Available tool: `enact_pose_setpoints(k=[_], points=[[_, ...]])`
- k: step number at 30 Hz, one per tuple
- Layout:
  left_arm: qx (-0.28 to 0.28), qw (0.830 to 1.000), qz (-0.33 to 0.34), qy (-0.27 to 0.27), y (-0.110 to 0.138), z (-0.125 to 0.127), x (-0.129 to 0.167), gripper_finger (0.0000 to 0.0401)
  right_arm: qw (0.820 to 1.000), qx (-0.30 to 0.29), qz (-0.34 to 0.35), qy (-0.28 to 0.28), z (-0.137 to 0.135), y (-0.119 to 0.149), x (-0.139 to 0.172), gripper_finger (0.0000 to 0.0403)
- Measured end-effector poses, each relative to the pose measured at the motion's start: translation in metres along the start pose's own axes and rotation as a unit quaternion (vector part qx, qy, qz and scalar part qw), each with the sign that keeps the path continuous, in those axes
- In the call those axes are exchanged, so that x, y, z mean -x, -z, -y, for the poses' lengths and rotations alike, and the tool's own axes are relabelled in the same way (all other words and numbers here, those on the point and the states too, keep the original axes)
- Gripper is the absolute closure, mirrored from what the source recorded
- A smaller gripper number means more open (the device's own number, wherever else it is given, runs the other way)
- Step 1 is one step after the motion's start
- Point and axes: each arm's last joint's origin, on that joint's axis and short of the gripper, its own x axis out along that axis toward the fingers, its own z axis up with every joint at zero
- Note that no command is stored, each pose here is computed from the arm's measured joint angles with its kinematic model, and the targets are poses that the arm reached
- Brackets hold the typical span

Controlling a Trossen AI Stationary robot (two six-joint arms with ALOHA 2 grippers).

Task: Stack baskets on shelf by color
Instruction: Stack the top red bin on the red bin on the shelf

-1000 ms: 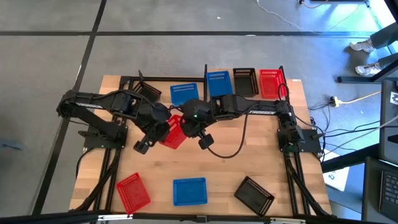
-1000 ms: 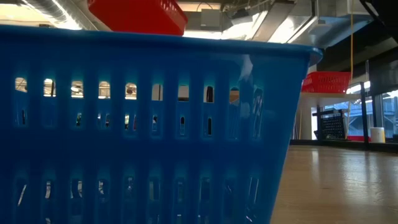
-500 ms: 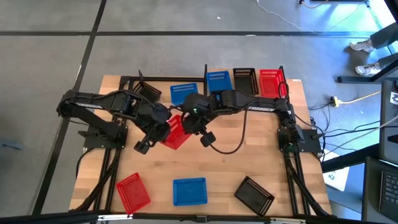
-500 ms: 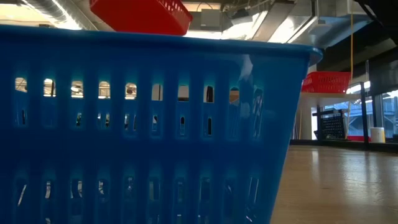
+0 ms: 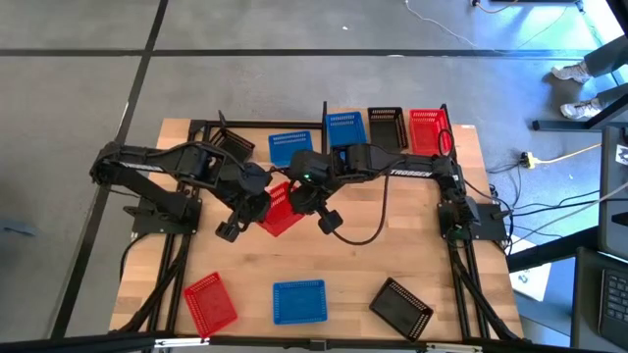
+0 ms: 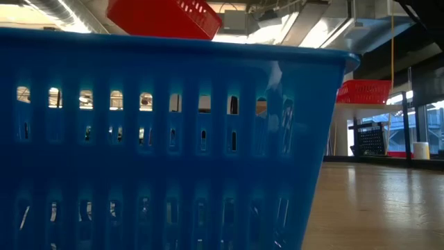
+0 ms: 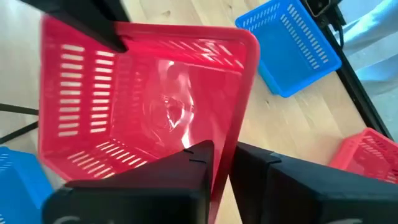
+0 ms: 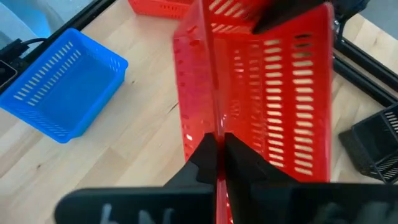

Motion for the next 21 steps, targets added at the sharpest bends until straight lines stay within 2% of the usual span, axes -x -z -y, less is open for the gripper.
enact_pose_setpoints(k=[7,18,21], points=[[0.0,1.0,0.0,-0.018,-0.001,-0.001,0.0,0.0321,1.0,-0.002,-0.004,-0.001,0.0,0.001,0.0,0.04],[0.0,0.998,0.019,-0.052,0.001,-0.002,0.012,0.0316,0.999,-0.032,-0.041,0.011,-0.004,0.004,-0.001,0.0401],[0.001,0.997,0.016,-0.071,0.0,-0.003,0.017,0.0316,0.997,-0.029,-0.058,0.037,-0.004,0.004,-0.001,0.0402]])
